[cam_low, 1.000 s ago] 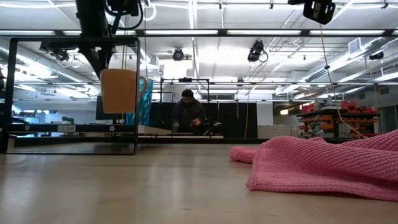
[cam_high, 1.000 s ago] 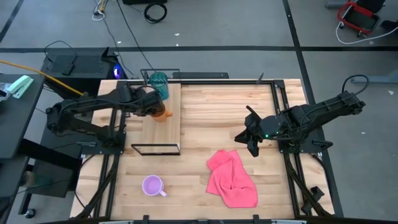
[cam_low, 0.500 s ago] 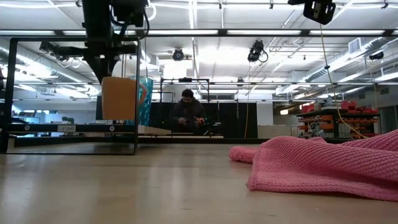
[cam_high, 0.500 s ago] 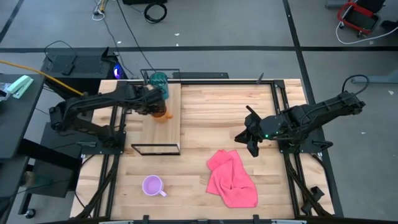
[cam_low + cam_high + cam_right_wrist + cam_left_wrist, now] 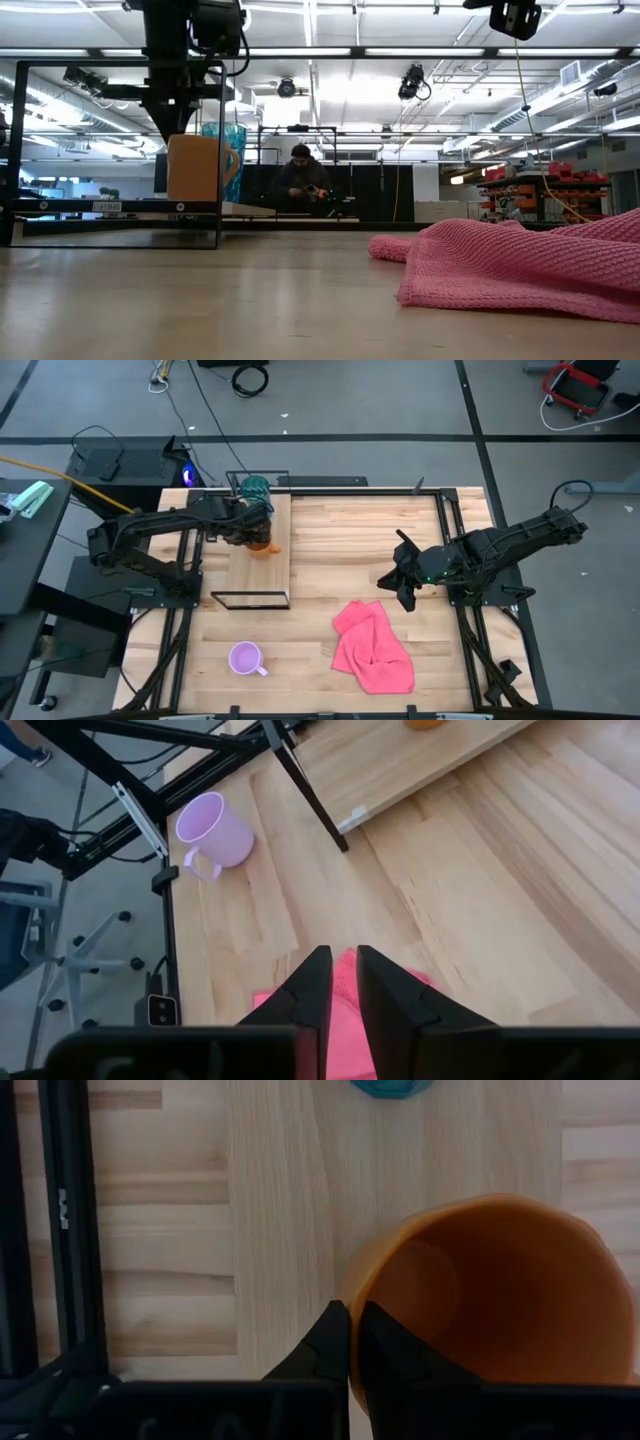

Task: Stack small to large cups/mugs on shelf
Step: Put the orange mug on the shelf

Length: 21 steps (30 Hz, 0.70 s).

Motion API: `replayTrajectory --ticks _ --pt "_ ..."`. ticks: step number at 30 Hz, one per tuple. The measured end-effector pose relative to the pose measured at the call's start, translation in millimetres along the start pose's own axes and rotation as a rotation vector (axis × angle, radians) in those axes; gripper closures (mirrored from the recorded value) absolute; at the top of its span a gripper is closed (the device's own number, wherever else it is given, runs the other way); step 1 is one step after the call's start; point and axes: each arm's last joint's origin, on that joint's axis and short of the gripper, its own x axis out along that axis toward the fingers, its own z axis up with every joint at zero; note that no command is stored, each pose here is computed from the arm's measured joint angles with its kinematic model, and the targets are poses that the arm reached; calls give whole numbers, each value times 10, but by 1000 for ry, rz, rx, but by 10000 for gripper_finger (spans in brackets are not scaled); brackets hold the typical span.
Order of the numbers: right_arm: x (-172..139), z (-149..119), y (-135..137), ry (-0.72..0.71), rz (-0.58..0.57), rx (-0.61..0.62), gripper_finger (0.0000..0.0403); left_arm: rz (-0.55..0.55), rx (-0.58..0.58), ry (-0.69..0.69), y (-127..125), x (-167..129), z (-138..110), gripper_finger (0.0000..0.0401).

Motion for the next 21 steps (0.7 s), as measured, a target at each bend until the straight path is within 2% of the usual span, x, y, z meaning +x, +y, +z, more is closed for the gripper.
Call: replayTrajectory --ticks 13,21 --pt "-1 -1 -1 1 0 1 357 0 3 8 0 -2 -10 354" --pt "-1 -1 -1 1 0 1 357 -7 1 14 5 -12 -11 356"
